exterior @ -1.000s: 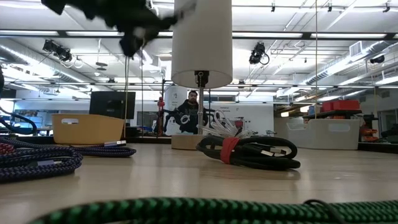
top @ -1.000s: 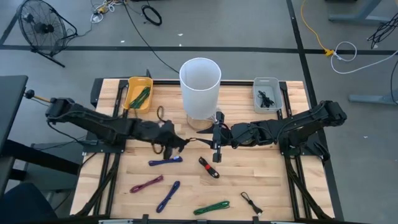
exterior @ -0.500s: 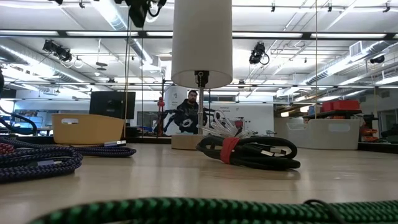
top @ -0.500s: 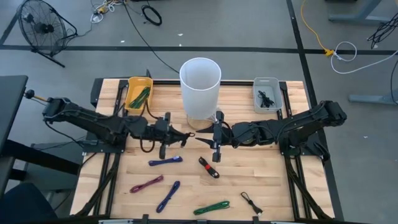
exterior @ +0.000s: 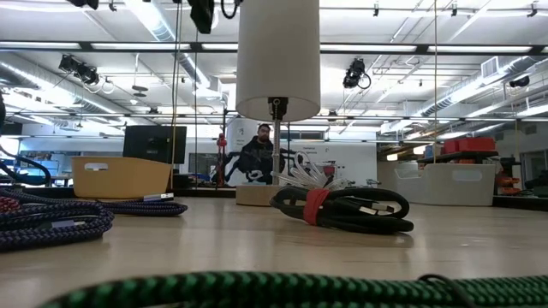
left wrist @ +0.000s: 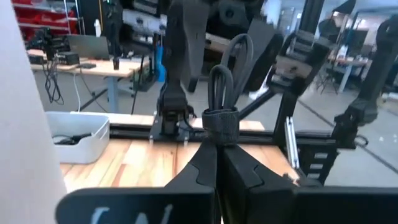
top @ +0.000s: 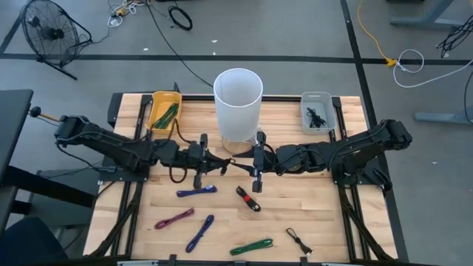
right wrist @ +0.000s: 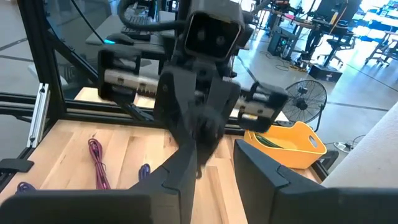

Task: Pick & Place USB Port
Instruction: Put the black USB cable into the gray bin

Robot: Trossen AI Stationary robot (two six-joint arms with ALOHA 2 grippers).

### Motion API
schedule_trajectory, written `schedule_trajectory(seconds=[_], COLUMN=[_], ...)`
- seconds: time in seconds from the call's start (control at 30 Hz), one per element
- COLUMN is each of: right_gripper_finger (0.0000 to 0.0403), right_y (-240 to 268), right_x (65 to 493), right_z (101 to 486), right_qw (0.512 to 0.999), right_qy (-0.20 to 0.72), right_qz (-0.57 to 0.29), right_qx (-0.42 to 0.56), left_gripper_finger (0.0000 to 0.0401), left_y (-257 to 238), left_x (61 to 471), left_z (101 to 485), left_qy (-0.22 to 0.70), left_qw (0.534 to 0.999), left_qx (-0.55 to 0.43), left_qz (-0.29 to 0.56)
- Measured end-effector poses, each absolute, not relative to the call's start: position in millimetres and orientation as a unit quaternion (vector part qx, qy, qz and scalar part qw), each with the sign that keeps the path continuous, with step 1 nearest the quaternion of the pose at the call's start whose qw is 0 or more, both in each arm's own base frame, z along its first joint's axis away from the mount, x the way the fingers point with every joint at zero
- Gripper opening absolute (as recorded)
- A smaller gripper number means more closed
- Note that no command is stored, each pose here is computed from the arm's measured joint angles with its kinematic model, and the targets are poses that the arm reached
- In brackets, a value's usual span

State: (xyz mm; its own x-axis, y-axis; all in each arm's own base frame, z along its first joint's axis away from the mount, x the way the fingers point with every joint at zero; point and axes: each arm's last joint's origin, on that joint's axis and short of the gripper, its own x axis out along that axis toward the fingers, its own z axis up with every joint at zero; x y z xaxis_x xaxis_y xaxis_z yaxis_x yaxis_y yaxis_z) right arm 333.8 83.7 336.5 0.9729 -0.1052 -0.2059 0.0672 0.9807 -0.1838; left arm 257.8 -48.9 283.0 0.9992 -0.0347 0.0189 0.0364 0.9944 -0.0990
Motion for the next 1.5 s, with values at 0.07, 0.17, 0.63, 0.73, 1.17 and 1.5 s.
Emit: schedule_trajectory(seconds=[0.07,0.17,0.63,0.73,1.17,1.5], right_gripper_finger=[0.0110,0.0110,0.0013,0.0007,0.0001,0.0000], right_y=[84,84,84,84,83,47], right_x=[334,334,334,334,320,257], right_z=[337,337,336,336,333,329], right_qw=[0.989,0.990,0.989,0.989,0.977,0.896], right_qy=[0.107,0.105,0.109,0.110,0.161,0.290], right_qz=[-0.043,-0.043,-0.042,-0.046,-0.100,-0.332], right_qx=[-0.088,-0.087,-0.092,-0.092,-0.093,-0.048], left_gripper_finger=[0.0007,0.0007,0.0043,0.0071,0.0135,0.0155], left_y=[-50,-51,-52,-52,-51,-51], left_x=[263,270,275,275,273,273], left_z=[284,292,293,293,294,293], left_qy=[-0.005,-0.014,-0.004,-0.005,0.000,0.002], left_qw=[0.999,0.999,1.000,1.000,1.000,1.000], left_qx=[-0.045,-0.037,-0.025,-0.025,-0.009,-0.008], left_qz=[-0.018,-0.018,-0.017,-0.017,0.003,0.004])
